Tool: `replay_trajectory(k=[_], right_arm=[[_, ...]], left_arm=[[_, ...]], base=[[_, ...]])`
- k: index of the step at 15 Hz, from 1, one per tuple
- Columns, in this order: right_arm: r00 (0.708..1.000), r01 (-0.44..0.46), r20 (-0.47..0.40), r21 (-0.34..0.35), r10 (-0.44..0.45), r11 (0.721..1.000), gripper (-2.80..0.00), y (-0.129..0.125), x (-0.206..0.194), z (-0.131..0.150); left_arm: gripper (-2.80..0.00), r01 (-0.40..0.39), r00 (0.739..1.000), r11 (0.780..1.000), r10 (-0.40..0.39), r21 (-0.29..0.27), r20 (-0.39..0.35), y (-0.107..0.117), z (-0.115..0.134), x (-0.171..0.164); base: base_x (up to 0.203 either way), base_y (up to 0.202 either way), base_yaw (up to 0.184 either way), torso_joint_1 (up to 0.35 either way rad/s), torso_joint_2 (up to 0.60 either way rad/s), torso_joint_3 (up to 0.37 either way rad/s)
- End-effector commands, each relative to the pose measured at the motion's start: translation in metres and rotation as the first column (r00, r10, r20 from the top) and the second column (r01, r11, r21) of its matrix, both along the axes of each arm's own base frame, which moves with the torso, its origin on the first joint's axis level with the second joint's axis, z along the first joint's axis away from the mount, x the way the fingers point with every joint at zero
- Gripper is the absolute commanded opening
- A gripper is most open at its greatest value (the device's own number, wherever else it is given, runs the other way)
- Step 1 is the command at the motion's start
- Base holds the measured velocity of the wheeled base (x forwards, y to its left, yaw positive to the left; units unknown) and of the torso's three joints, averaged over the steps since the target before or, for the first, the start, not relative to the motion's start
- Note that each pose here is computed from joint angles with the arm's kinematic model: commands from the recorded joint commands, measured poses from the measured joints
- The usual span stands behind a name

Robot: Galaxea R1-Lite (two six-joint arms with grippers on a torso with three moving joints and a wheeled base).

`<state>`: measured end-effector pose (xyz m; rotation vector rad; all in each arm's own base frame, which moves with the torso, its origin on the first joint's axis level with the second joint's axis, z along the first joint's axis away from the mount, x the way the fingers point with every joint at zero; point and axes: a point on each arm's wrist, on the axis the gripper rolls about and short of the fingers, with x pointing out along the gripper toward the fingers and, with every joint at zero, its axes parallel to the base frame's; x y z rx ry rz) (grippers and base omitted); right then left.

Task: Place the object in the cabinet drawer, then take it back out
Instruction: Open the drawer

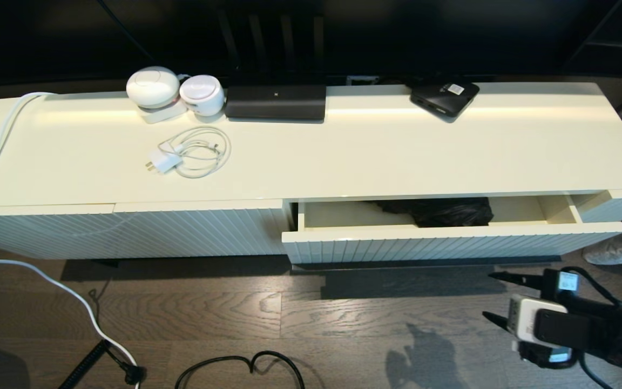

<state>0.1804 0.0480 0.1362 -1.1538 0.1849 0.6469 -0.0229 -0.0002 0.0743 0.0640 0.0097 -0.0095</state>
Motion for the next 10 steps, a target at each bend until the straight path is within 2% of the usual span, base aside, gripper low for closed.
replay_trajectory(k=[1,4,6,10], right_arm=[[0.992,0.008,0.125,0.033,-0.012,0.999,-2.80,-0.010,-0.036,0.022],[0.980,0.045,0.192,0.058,-0.055,0.997,-2.80,-0.017,-0.061,0.032],[0.969,0.048,0.237,0.072,-0.064,0.996,-2.80,-0.016,-0.055,0.048],[0.980,0.039,0.196,0.043,-0.047,0.998,-2.80,-0.007,-0.023,0.064]], left_arm=[[0.00,0.000,1.000,1.000,0.000,0.000,-0.001,0.000,0.000,0.000],[0.00,0.000,1.000,1.000,0.000,0.000,-0.001,0.000,0.000,0.000],[0.00,0.000,1.000,1.000,0.000,0.000,-0.002,0.000,0.000,0.000],[0.00,0.000,1.000,1.000,0.000,0.000,-0.001,0.000,0.000,0.000]], base=[[0.000,0.000,0.000,0.000,0.00,0.000],[0.000,0.000,0.000,0.000,0.00,0.000],[0.000,0.000,0.000,0.000,0.00,0.000],[0.000,0.000,0.000,0.000,0.00,0.000]])
